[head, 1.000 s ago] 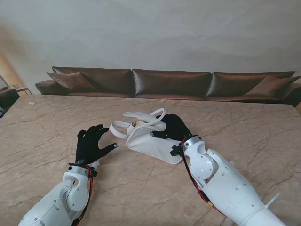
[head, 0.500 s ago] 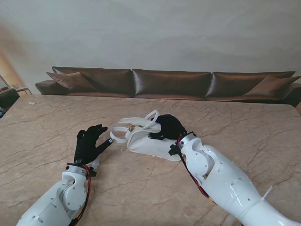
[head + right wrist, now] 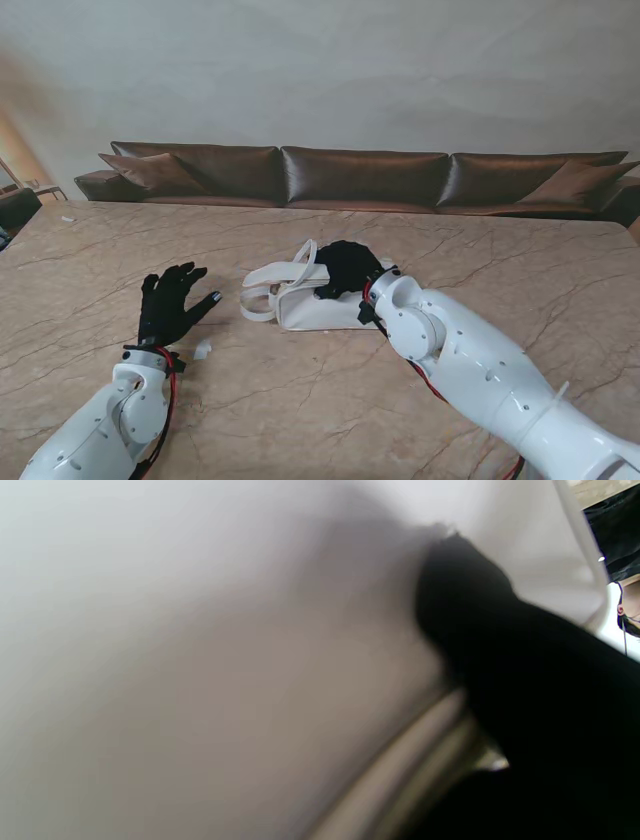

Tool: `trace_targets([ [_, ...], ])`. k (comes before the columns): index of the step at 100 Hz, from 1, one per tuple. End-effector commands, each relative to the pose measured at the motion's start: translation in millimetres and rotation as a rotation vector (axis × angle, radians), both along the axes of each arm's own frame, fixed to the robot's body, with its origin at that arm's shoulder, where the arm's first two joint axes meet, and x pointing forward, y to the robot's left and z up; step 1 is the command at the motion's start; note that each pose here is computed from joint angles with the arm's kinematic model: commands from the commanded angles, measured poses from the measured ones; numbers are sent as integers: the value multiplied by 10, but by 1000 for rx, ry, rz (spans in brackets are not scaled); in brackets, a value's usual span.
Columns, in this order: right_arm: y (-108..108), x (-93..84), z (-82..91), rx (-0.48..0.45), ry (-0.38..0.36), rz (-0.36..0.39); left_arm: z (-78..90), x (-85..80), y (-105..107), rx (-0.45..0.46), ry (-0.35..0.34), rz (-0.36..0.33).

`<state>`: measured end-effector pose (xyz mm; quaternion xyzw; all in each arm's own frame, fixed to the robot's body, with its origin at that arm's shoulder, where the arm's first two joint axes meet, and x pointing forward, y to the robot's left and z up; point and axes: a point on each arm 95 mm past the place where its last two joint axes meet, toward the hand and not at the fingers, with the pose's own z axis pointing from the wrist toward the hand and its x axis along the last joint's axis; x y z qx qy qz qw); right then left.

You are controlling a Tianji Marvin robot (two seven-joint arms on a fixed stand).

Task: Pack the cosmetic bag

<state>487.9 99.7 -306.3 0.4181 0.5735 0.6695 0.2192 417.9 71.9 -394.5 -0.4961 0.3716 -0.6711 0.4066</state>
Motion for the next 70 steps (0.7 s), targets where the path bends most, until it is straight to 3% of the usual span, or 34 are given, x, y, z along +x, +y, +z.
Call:
trace_targets([
  [1,97,-1,64,7,6,16,-15,-8,47,8,5,8],
  [44,106,-67,-181,-118,18,30,-34,15,72,14,10,13],
  [70,62,-147,-206,-173,48,38,-13,20,77,18,5,13],
])
